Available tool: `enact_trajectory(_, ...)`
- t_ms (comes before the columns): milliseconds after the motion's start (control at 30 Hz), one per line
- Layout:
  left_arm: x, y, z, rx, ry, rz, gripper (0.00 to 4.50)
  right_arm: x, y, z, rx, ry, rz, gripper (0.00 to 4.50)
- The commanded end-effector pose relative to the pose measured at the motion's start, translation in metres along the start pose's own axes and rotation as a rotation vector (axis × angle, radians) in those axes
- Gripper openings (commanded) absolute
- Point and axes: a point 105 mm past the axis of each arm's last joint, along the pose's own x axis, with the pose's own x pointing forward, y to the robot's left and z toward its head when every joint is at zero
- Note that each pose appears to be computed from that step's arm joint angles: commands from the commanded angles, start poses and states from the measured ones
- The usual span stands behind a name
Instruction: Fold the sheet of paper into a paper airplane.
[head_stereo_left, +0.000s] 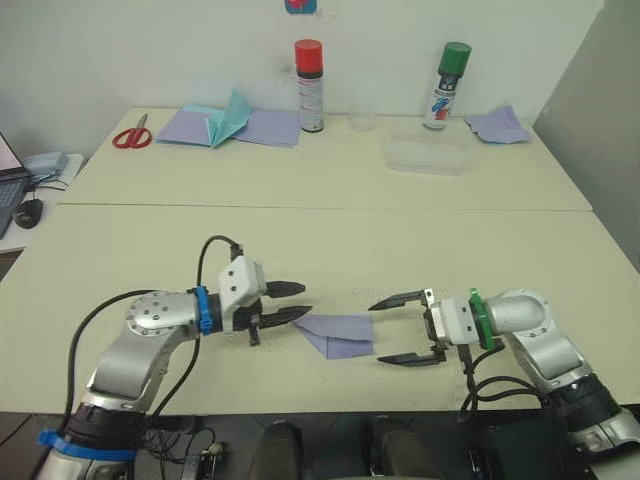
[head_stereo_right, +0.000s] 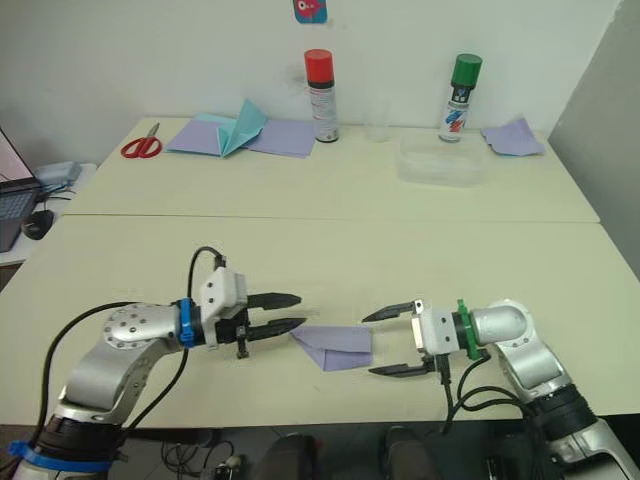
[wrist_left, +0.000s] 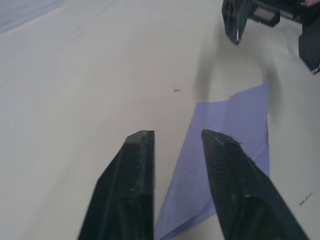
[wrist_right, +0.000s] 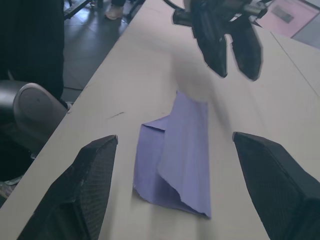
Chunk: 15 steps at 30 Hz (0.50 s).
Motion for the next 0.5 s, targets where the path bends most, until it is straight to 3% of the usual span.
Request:
enact_trajectory(33,0.012,-0.008,-0.002,0.029,0.022,-0.036,0.56,-0.002,-0.012,0.015,0.015,-0.037,-0.078,3.86)
enact_trajectory(100,0.018,-0.012,-0.012,0.015,0.066,-0.057,0.02,0.001,-0.015,0.017,0.04,-0.04,-0.102,3.86)
enact_trajectory(300,0.024,-0.013,-0.047,-0.009,0.232,-0.065,0.02,0.007,-0.012,0.018,0.096,-0.016,-0.101,3.86)
enact_trajectory(500,0.024,-0.016,-0.055,-0.014,0.267,-0.087,0.02,0.006,0.001,0.009,0.141,0.032,-0.078,3.86)
